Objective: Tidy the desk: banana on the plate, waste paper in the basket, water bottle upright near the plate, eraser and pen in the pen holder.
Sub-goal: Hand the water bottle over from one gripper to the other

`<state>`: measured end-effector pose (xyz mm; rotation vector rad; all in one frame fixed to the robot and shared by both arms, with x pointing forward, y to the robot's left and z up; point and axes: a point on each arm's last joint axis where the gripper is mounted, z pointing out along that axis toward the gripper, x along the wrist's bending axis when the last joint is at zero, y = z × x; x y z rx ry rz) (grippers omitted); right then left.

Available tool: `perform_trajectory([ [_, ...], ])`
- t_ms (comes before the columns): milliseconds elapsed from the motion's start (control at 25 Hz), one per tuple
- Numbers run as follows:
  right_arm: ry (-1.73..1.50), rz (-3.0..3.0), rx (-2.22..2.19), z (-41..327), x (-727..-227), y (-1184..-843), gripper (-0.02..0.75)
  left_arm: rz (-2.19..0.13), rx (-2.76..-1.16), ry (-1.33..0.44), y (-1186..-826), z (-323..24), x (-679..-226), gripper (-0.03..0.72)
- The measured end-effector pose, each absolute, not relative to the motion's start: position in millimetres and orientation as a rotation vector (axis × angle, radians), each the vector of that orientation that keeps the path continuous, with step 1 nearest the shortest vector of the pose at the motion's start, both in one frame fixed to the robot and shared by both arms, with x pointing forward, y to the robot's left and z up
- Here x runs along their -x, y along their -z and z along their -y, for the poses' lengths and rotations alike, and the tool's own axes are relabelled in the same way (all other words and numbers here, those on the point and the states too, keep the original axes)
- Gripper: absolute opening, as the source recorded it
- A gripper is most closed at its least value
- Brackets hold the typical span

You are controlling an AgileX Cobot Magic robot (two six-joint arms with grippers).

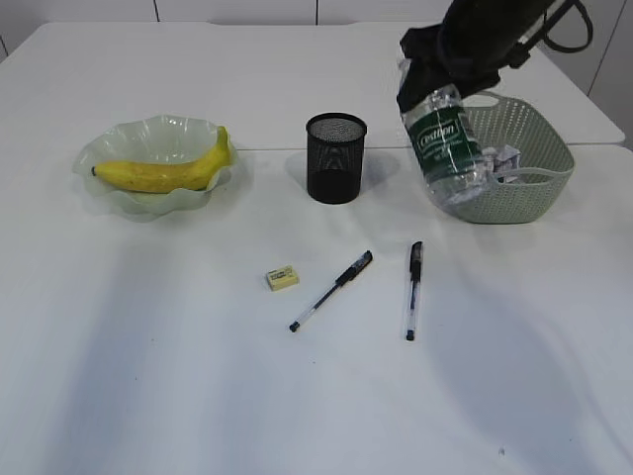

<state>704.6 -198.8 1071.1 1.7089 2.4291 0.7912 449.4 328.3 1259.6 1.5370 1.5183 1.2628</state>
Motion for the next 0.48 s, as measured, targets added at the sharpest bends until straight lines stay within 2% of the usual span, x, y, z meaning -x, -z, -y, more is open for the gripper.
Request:
perform_trajectory([
  [280,-1.168,-2.49,-1.413,180.3,-701.4,-1117.1,0.356,-1.518,-1.537,-1.263,-1259.6,-328.3,-449.4,0.317],
  [480,-1.406,-2.484,-1.329,169.8,-696.9,-1137.5,0.356,-1.518,-1.537,-1.263,-1259.6,-328.3,-449.4,0.317],
])
